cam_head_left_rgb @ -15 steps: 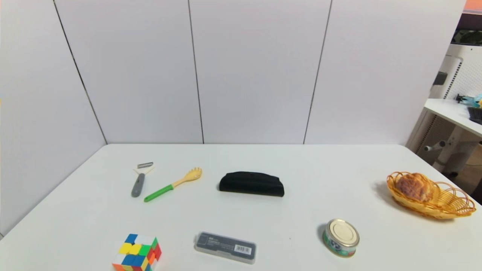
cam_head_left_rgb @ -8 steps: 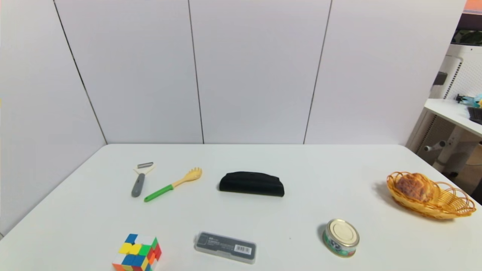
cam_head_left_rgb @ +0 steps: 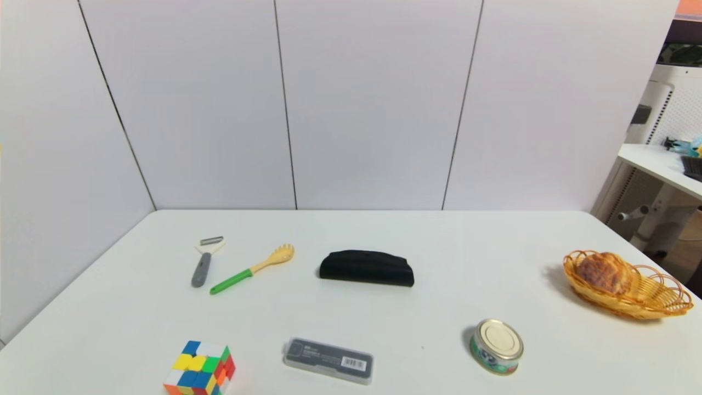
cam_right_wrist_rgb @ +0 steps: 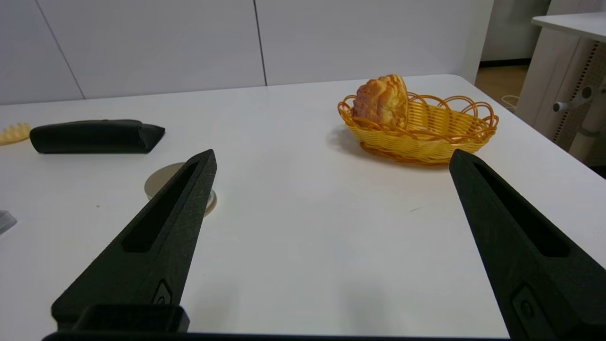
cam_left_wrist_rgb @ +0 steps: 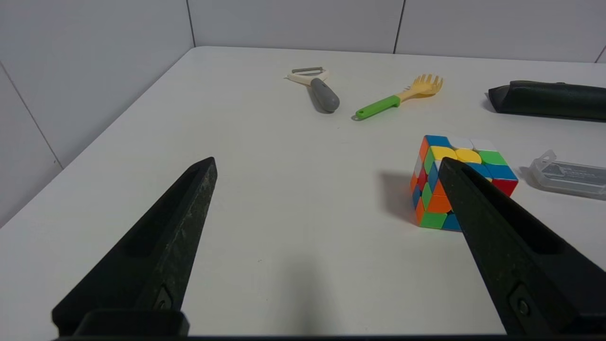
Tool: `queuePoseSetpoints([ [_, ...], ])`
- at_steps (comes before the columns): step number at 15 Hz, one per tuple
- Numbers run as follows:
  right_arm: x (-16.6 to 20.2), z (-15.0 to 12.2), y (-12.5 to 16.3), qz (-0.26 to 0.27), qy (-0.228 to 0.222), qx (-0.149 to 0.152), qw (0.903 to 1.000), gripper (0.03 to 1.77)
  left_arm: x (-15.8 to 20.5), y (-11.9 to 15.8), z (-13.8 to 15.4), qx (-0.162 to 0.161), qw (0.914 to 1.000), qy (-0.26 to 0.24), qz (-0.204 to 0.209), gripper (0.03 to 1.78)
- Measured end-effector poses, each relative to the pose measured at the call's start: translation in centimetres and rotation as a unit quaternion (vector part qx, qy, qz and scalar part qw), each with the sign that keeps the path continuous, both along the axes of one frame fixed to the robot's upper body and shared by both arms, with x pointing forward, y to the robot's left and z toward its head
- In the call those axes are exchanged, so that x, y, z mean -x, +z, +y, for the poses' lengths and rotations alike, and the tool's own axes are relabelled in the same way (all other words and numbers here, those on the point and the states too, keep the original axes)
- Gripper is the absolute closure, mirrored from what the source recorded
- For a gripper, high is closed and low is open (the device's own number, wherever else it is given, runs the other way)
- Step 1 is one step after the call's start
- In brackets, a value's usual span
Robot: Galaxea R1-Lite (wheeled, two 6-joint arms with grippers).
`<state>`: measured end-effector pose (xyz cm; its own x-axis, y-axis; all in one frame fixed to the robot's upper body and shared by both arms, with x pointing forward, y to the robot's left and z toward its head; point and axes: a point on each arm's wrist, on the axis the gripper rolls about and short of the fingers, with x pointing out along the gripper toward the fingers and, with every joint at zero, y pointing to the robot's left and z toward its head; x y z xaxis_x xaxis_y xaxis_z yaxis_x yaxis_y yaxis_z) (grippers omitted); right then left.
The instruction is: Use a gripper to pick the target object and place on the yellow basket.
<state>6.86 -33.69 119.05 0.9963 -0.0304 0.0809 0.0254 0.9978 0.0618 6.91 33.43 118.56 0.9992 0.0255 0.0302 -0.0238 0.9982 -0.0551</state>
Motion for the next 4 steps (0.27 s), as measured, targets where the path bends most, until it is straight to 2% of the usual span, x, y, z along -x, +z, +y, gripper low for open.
queuePoseSetpoints([
  [4,0.0,0.0,0.01,0.0,0.0,-0.001,1.0,0.11,0.0,0.0,0.0,0.0,1.0,0.0,0.0,0.12],
])
